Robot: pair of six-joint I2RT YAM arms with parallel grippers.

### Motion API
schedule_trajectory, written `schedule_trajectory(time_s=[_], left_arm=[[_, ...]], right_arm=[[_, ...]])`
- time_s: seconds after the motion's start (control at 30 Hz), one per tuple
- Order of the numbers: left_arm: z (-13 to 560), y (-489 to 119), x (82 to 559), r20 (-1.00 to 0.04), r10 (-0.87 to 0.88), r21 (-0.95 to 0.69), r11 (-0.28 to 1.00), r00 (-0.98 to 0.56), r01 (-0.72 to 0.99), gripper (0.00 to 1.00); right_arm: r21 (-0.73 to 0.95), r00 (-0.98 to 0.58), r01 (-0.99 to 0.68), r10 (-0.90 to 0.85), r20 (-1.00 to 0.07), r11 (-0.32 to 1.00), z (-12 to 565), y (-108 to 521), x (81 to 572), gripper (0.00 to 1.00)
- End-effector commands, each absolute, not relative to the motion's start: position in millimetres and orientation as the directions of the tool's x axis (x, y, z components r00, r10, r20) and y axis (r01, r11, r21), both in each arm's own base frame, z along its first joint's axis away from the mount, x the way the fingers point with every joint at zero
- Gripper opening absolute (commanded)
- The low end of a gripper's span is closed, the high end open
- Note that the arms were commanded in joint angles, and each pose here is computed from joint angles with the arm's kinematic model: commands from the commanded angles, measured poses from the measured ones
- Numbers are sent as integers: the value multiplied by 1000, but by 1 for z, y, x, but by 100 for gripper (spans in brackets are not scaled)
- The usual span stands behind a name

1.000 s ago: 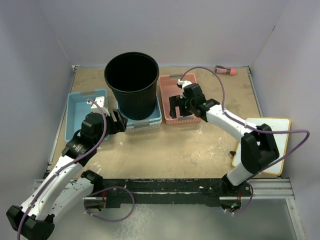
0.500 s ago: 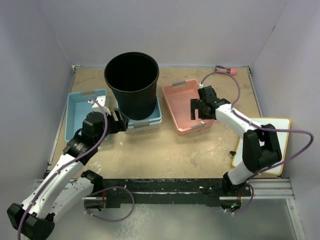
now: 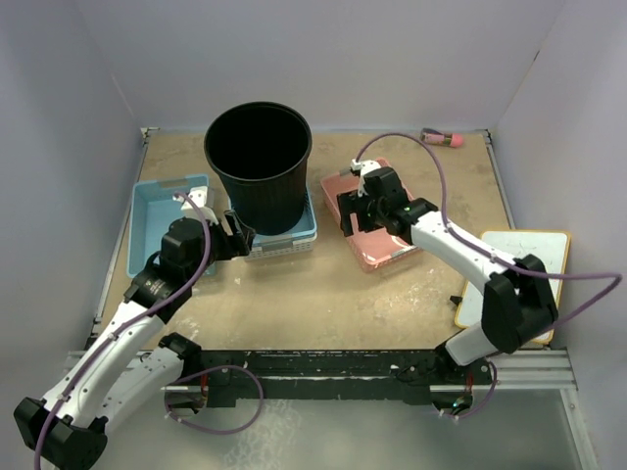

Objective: Turn the large container upside down

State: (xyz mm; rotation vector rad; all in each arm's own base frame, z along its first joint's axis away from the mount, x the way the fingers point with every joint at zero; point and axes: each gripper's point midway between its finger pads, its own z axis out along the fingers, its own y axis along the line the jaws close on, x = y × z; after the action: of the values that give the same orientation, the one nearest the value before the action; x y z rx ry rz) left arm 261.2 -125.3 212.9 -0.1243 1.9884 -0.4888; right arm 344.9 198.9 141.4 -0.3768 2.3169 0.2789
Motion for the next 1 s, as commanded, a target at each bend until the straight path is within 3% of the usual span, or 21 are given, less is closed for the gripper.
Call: schedule_trajectory(time_s=[0.0, 0.3, 0.73, 0.87, 0.97], left_arm=[[234, -132, 261, -848, -331, -429, 887, -414, 171, 72], [221, -149, 255, -845, -285, -418, 880, -453, 226, 73], [190, -184, 240, -842, -186, -364, 889, -506, 280, 74], [190, -194, 240, -847, -166, -350, 889, -505, 294, 74], [192, -199, 240, -850, -164, -350, 886, -501, 304, 74]], right_arm=[[81, -682, -424, -260, -683, 902, 125, 207, 346, 86], [96, -725, -432, -282, -628, 897, 97, 212, 338, 57], [73, -757, -396, -280, -591, 915, 75, 208, 343, 40], [80, -764, -388, -272, -585, 918, 76, 209, 343, 21], [121, -776, -391, -257, -576, 912, 84, 214, 337, 0]])
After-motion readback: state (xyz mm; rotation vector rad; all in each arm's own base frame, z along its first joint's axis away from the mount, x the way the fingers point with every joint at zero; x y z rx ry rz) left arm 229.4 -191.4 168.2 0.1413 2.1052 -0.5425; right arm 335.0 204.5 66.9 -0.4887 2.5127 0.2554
